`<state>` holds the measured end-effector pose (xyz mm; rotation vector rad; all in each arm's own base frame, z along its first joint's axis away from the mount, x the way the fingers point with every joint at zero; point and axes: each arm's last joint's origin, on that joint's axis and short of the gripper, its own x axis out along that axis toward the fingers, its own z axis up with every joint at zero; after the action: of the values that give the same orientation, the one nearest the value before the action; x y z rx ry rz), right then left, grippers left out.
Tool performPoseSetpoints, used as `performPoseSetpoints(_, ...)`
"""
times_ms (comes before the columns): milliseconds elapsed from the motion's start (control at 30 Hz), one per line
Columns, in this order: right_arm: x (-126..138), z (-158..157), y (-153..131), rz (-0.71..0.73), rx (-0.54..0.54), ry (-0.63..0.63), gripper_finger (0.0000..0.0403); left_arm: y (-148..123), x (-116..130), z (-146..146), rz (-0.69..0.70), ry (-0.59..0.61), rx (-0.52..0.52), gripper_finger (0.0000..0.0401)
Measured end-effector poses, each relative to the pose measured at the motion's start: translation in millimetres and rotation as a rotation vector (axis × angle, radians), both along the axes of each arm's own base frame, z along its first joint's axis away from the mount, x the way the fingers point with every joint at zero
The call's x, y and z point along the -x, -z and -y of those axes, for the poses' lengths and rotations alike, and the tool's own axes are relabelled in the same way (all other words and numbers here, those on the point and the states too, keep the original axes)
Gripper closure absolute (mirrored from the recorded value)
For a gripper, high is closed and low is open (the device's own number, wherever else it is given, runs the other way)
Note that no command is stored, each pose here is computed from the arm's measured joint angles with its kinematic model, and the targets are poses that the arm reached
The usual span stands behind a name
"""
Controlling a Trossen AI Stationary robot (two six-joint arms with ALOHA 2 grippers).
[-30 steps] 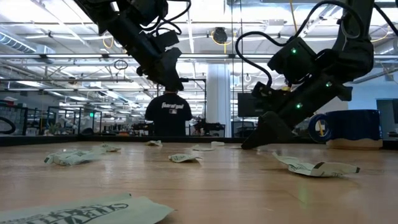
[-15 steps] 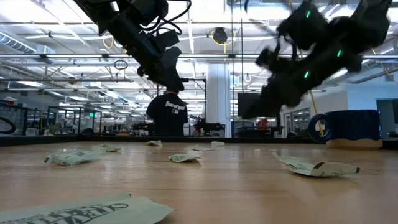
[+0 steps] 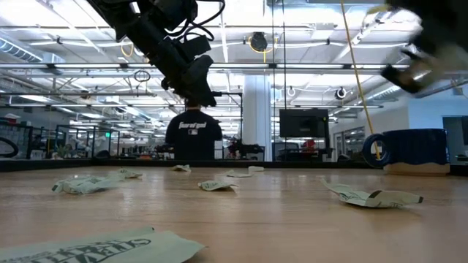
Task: Pick and place Stevia / Truvia into bins
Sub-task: Put the stevia packet into the transparent container
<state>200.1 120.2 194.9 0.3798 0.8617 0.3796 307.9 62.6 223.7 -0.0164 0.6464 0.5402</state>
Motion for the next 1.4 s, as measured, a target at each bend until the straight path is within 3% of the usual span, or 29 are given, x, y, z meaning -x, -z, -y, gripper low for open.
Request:
performPoseSetpoints(200, 29.1, -13.7, 30.6, -0.275, -0.151, 0.145, 0.0402, -0.2, -0.2, 0.0, 0.009, -0.008, 0.008, 0.0231)
performPoseSetpoints(333, 39.7, -20.6, 35.1, -0.403, -0.252, 0.221, 0.04, -0.7, -0.6, -0.1, 0.02, -0.013, 0.013, 0.0231)
performPoseSetpoints(533, 40.1, -20.6, 35.6, -0.382, -0.242, 0.281, 0.0382, -2.6, -1.9, -0.3, 0.05, -0.019, 0.017, 0.0231)
performPoseSetpoints(900, 39.3, -20.3, 35.3, -0.339, -0.202, 0.22, 0.0352, -2.3, -2.4, 0.7, 0.073, -0.014, 0.072, 0.0231)
performPoseSetpoints(1033, 36.6, -17.4, 35.1, -0.177, -0.045, 0.186, 0.0351, -2.3, -2.5, 0.9, 0.067, 0.003, 0.067, 0.0231)
performPoseSetpoints(1167, 28.9, -6.1, 33.4, 0.075, 0.267, 0.275, 0.0352, -2.3, -2.5, 0.9, 0.061, 0.01, 0.057, 0.0231)
performPoseSetpoints(1300, 18.2, 12.7, 29.5, 0.236, 0.598, 0.389, 0.0351, -2.3, -2.5, 0.9, 0.059, 0.012, 0.055, 0.0231)
performPoseSetpoints(1400, 3.8, 29.8, 23.1, 0.293, 0.684, 0.467, 0.0348, -2.3, -2.3, 0.1, 0.059, 0.01, 0.055, 0.0231)
